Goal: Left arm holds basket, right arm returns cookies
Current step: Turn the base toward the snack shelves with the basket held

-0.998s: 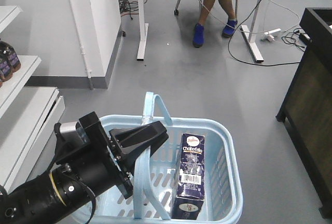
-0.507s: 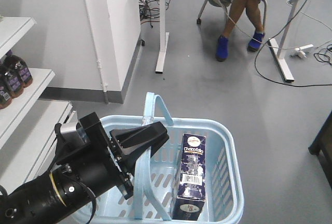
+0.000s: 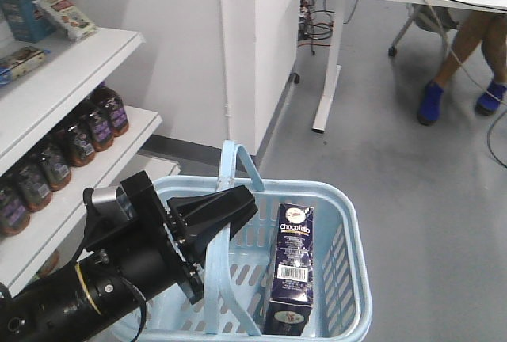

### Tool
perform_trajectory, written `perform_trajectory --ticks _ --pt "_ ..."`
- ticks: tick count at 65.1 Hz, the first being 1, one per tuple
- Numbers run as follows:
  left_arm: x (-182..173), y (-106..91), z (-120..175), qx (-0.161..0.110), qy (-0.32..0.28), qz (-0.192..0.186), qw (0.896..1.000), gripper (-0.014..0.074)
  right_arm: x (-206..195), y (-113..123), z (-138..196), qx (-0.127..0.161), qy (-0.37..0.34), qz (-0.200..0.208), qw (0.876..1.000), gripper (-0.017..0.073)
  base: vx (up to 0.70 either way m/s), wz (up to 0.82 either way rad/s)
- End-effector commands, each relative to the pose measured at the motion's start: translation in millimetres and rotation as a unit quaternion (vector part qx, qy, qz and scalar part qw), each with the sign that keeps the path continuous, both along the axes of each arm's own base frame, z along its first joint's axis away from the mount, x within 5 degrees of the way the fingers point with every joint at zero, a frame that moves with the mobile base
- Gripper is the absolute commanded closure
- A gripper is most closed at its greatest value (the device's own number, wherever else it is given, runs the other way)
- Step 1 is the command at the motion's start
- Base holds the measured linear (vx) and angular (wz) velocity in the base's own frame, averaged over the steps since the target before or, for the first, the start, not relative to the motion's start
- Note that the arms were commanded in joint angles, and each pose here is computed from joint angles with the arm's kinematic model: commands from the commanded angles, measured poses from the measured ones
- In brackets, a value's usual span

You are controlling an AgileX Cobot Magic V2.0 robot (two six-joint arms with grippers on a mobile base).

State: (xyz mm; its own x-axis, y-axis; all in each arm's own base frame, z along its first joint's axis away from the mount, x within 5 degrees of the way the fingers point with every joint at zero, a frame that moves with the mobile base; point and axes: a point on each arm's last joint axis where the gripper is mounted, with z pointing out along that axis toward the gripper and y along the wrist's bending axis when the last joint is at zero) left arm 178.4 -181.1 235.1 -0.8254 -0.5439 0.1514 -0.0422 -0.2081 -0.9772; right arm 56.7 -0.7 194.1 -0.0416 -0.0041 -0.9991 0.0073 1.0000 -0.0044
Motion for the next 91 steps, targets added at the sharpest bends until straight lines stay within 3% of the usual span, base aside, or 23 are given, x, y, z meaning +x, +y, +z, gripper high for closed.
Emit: perform_trajectory --ticks 1,91 --pt "-7.6 4.5 39.2 -0.135 -0.099 -0.017 0.986 0.0596 0.0 0.4 0.8 -0.006 -0.031 0.002 1.0 0.0565 0.22 0.5" --pt "-7.6 4.5 39.2 -0.135 -0.099 -0.017 0.986 0.0596 0.0 0.4 0.8 -0.006 -0.031 0.002 1.0 0.0565 0.15 0.52"
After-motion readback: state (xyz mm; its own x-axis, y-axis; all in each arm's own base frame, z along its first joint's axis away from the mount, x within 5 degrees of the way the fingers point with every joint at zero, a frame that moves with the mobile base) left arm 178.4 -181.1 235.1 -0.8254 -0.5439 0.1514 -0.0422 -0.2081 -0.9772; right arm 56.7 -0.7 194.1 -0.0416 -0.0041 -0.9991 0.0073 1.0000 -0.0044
